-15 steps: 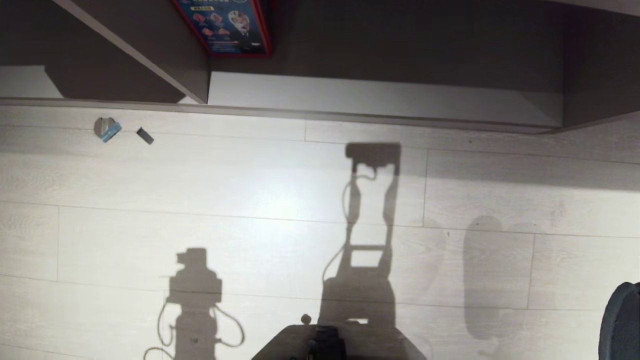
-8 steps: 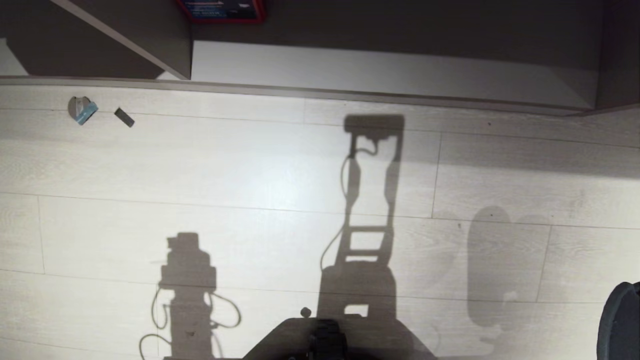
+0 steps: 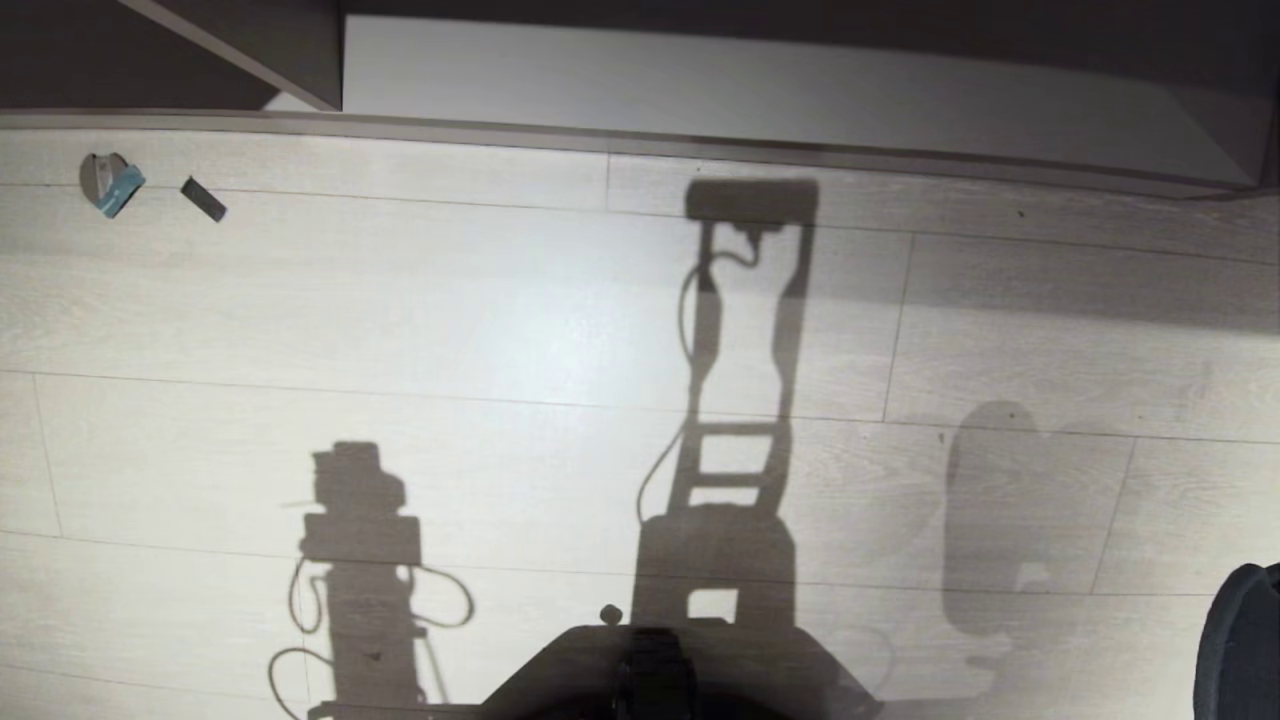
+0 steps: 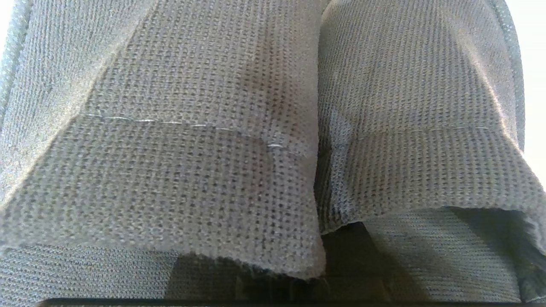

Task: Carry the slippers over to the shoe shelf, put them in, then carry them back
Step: Place the slippers into the shoe cabinet

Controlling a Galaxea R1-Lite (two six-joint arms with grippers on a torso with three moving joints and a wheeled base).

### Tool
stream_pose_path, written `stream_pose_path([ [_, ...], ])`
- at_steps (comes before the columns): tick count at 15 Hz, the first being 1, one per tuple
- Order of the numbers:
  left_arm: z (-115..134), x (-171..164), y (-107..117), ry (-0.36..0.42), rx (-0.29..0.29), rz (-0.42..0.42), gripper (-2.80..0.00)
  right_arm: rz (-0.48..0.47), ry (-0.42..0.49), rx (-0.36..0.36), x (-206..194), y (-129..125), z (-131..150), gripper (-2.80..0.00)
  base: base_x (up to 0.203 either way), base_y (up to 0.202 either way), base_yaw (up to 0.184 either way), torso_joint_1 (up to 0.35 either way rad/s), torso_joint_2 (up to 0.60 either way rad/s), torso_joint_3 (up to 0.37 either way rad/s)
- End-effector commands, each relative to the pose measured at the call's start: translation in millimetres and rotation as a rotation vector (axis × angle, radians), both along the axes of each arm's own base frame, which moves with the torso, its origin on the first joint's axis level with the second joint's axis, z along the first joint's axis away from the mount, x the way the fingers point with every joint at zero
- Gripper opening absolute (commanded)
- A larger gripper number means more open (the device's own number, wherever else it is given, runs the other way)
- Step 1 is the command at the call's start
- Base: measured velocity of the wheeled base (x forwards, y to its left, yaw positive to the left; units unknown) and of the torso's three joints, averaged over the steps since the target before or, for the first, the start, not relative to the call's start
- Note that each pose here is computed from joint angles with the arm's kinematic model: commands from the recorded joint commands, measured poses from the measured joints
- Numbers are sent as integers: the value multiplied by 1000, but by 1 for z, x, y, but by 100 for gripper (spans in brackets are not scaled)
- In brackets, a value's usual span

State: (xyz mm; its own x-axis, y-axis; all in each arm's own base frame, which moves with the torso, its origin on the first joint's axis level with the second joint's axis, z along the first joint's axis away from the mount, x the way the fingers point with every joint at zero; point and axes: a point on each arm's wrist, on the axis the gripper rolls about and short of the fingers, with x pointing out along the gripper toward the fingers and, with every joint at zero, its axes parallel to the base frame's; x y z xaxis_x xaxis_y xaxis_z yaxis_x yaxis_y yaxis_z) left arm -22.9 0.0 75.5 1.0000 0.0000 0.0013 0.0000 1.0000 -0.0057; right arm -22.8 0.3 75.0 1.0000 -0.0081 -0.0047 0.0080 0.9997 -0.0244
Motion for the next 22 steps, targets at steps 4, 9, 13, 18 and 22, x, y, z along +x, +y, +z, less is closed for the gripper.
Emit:
stream_pose_path([
  [4, 0, 0, 0, 0, 1, 0, -280, 2, -2, -11, 0, 0, 1, -280, 0, 0, 0, 0, 0, 0],
  [9, 0, 0, 0, 0, 3, 0, -280, 41, 69, -4, 19, 0, 60, -280, 0, 0, 0, 0, 0, 0],
  [13, 0, 0, 0, -2, 3, 0, -280, 49, 256, -1, 98, 1, 97, -280, 0, 0, 0, 0, 0, 0],
  [18, 0, 0, 0, -1, 3, 0, -280, 54, 0, -22, 197, 1, 161, -280, 0, 0, 0, 0, 0, 0],
  [22, 0, 0, 0, -2, 2, 0, -280, 50, -193, -60, 238, 0, 186, -280, 0, 0, 0, 0, 0, 0],
])
